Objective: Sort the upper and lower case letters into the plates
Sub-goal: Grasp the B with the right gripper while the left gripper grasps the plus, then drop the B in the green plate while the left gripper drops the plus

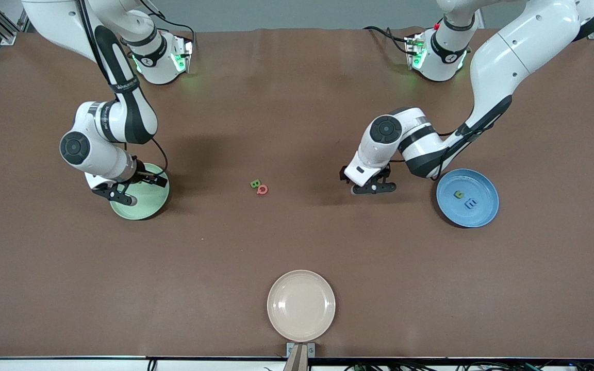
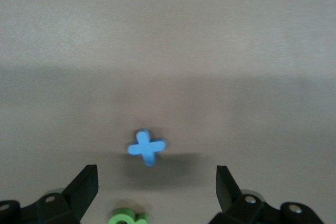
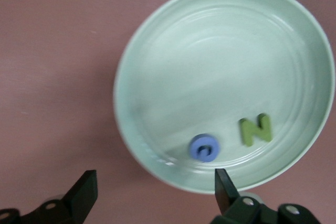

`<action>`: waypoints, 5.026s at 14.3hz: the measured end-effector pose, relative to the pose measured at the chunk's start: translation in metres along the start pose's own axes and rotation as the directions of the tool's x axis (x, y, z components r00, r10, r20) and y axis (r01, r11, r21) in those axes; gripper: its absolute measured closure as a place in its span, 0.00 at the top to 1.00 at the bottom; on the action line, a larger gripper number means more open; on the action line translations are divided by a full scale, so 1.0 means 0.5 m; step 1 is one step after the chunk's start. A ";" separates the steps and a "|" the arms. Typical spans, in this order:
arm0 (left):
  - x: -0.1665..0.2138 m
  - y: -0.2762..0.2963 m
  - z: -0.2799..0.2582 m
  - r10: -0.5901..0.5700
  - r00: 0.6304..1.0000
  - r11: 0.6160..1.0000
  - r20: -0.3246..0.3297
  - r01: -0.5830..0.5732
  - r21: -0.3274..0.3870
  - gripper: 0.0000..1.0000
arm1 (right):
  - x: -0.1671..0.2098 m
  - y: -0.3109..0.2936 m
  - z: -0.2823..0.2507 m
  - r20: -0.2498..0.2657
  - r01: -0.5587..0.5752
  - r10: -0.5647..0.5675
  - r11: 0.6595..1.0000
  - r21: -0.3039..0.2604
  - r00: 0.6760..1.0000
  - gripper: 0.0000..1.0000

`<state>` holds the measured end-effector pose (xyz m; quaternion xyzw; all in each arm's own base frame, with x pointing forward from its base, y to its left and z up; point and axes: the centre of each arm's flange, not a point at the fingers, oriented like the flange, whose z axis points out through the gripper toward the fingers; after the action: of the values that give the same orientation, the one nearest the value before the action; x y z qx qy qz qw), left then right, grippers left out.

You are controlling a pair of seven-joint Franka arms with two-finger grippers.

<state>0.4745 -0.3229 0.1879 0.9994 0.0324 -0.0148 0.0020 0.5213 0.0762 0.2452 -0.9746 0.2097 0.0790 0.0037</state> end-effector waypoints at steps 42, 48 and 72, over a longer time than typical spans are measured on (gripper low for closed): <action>0.030 -0.010 0.024 -0.018 0.999 1.000 -0.038 0.018 -0.004 0.35 | -0.219 -0.470 0.089 -0.133 -0.389 0.386 0.921 0.001 0.913 0.28; 0.031 -0.012 0.022 -0.019 0.999 1.000 -0.038 0.019 0.000 0.33 | -0.055 -0.234 -0.033 -0.028 -0.236 0.236 0.971 -0.024 0.971 0.28; 0.183 -0.700 -0.047 0.294 0.955 0.949 0.036 -0.296 0.106 0.33 | 0.015 -0.009 0.064 -0.058 -0.129 0.129 0.992 0.001 0.990 1.00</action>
<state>0.5436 0.0323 0.2076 0.9914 -0.1180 -0.0260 -0.0505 0.5250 0.0786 0.2122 -0.9608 0.2723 0.0513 -0.0087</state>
